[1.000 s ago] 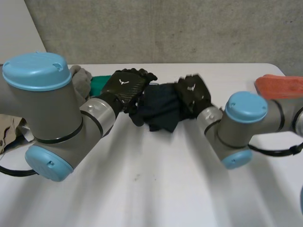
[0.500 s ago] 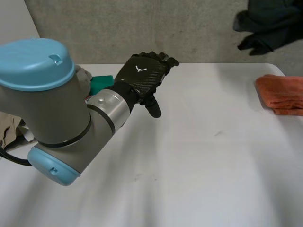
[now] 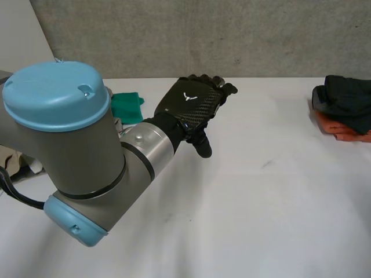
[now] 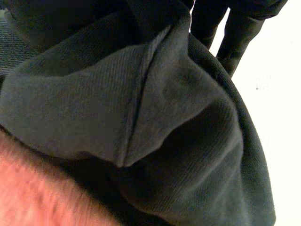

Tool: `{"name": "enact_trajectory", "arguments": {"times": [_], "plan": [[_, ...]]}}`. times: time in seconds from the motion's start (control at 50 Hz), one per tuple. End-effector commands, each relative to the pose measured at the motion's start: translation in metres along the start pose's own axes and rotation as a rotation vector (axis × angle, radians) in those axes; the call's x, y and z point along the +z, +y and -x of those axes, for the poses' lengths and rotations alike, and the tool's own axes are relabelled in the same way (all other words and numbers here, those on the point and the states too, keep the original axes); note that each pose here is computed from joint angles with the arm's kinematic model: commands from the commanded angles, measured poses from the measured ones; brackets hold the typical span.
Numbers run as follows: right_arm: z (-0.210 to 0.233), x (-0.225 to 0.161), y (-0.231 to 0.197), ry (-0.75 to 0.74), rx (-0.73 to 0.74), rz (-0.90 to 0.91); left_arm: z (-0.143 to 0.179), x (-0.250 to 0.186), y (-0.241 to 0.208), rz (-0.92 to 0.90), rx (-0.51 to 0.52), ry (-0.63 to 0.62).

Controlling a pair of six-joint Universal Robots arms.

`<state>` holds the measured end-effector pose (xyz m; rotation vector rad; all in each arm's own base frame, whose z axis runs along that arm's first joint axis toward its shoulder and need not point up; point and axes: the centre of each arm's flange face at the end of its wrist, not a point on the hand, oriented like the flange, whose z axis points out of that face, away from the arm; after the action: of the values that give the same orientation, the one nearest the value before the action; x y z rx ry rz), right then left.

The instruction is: Fold the laundry.

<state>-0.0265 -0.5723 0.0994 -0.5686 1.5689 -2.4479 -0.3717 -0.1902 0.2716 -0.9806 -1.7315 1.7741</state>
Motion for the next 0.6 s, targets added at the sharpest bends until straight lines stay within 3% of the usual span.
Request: {"name": "enact_trajectory", "arguments": {"times": [0.02, 0.14, 0.3, 0.42, 0.6], "plan": [[-0.008, -0.014, 0.009, 0.017, -0.004, 0.018, -0.008, -0.002, 0.0, 0.003, 0.0, 0.018], [-0.014, -0.025, 0.007, 0.042, 0.013, 0.046, -0.013, -0.004, -0.002, -0.004, 0.005, 0.03], [-0.019, -0.023, -0.053, 0.07, 0.018, 0.063, -0.014, -0.006, -0.007, -0.017, 0.004, 0.033], [-0.039, -0.054, -0.083, 0.159, 0.035, 0.176, -0.019, -0.009, -0.012, -0.03, 0.003, 0.047], [-0.078, -0.103, -0.131, 0.327, -0.194, 0.41, -0.026, -0.014, -0.023, -0.061, 0.006, 0.066]]}}
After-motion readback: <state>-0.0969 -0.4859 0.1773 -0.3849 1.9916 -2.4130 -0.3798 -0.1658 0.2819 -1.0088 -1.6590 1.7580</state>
